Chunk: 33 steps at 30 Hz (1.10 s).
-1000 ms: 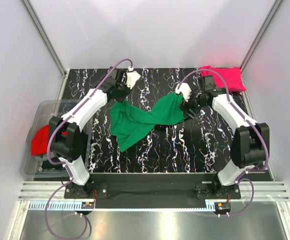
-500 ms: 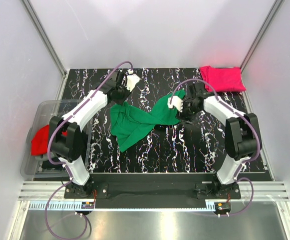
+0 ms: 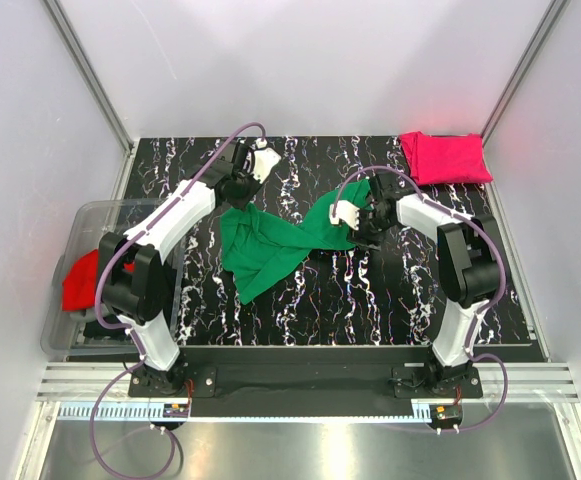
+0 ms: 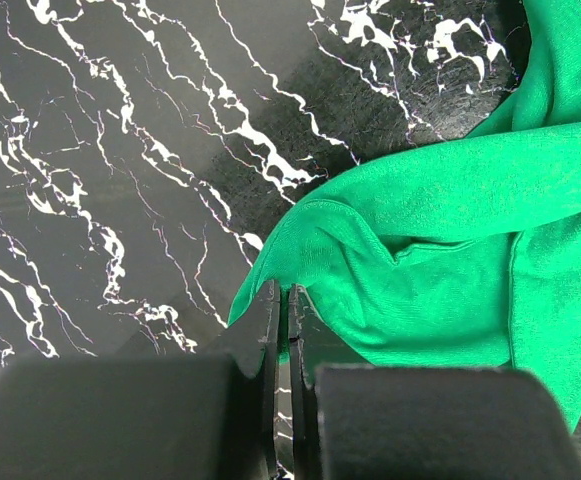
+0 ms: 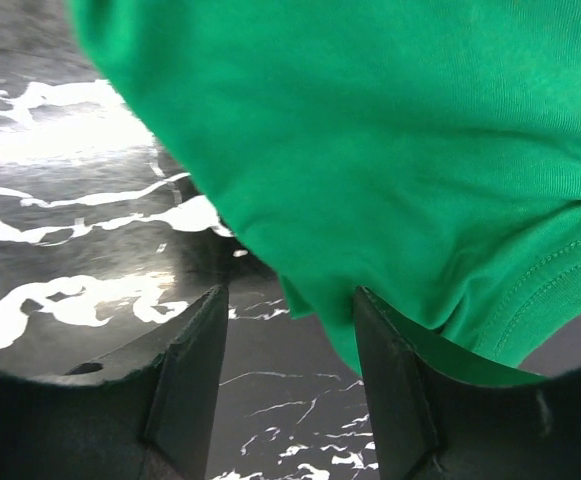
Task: Fold and stack the t-shirts
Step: Flatten the tshirt out
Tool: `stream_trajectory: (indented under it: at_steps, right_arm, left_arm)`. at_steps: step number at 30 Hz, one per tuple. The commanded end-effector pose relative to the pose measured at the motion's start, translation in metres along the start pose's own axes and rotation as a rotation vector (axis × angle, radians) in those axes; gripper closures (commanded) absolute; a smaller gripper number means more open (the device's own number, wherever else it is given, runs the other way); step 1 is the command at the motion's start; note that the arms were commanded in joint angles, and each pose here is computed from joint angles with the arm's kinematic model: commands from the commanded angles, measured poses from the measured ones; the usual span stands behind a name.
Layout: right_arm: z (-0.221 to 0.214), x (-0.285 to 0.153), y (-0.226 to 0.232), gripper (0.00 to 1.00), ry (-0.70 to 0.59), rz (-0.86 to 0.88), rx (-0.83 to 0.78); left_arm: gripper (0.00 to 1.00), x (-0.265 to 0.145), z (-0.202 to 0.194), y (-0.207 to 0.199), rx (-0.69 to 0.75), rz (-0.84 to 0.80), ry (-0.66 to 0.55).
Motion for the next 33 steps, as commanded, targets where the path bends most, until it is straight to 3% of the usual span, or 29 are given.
stream_trajectory:
  at_steps: [1, 19, 23, 27, 30, 33]
  right_arm:
    - [0.001, -0.002, -0.026, 0.41, 0.022, -0.082, -0.032]
    - [0.003, 0.005, -0.043, 0.47, 0.028, -0.122, 0.026]
    - [-0.002, 0.012, -0.045, 0.67, 0.052, -0.116, 0.043]
    - [-0.003, 0.011, -0.045, 0.71, 0.059, -0.12, 0.046]
    - [-0.005, 0.009, -0.044, 0.9, 0.069, -0.122, 0.044]
    - [0.002, -0.008, -0.051, 0.98, 0.067, -0.167, 0.036]
  left_arm:
    - [1.0, -0.002, 0.012, 0.002, -0.005, 0.018, -0.039]
    - [1.0, 0.003, 0.015, -0.007, 0.01, 0.008, -0.037]
    - [1.0, 0.003, 0.017, -0.009, 0.016, 0.006, -0.041]
    - [1.0, 0.004, 0.017, -0.009, 0.016, 0.006, -0.041]
    - [1.0, 0.003, 0.018, -0.008, 0.017, 0.008, -0.043]
    - [1.0, -0.001, 0.021, -0.007, 0.025, 0.014, -0.053]
Point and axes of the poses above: each gripper's point midway between its finger pads, its own x axis out along the fingers, its own y axis along the line the jaws close on, z = x × y, the point moved 1 cm from there along -x, back along the fingers, and after that the axes turned 12 degrees about -x, right-handed, at the moved point
